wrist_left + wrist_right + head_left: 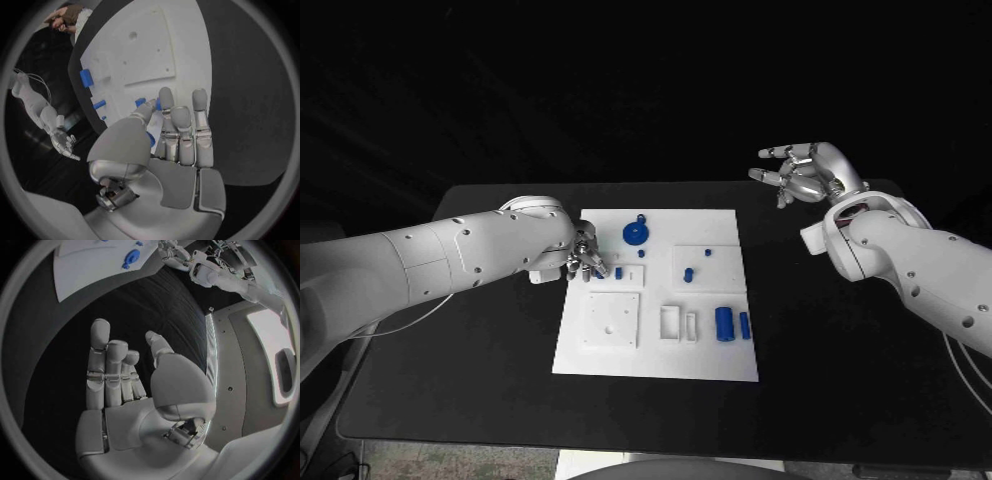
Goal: Assemble the parts on the task board
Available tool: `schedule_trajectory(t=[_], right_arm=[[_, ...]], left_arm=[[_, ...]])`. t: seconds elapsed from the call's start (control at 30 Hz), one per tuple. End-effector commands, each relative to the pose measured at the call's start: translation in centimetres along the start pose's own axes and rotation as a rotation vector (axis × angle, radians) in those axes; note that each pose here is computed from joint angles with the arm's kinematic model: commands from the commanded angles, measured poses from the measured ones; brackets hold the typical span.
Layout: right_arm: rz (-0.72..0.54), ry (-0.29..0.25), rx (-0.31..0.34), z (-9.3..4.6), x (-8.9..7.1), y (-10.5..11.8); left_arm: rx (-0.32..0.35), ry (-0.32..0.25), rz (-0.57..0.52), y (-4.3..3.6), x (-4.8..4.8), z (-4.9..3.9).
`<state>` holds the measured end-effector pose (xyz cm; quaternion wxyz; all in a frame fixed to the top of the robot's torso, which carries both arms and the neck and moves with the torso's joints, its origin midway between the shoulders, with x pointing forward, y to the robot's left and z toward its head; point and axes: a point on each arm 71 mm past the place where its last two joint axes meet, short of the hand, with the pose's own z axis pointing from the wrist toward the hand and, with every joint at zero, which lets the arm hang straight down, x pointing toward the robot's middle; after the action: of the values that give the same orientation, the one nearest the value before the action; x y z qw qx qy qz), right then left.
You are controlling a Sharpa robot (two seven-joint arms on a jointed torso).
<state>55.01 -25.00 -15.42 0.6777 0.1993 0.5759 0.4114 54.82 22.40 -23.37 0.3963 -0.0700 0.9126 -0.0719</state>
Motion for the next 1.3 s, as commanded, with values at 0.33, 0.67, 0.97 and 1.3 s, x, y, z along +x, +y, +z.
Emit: schedule_trajectory(t=[0.33,0.67,0.97,1.3], right_arm=[[0.006,0.012,-0.007,-0.01,0.16,0.04],[0.009,0.014,-0.005,0.0,0.31,-0.02],[0.009,0.014,-0.003,-0.04,0.31,-0.11],[0.009,0.013,-0.002,-0.06,0.3,-0.19]], left_arm=[[-0.001,0.019,-0.002,-0.05,0.33,0.21],[0.002,0.0,-0.012,-0.41,0.17,0.47],[0.006,-0.002,-0.021,-0.56,0.36,0.66],[-0.001,0.005,-0.02,-0.36,0.43,0.7]])
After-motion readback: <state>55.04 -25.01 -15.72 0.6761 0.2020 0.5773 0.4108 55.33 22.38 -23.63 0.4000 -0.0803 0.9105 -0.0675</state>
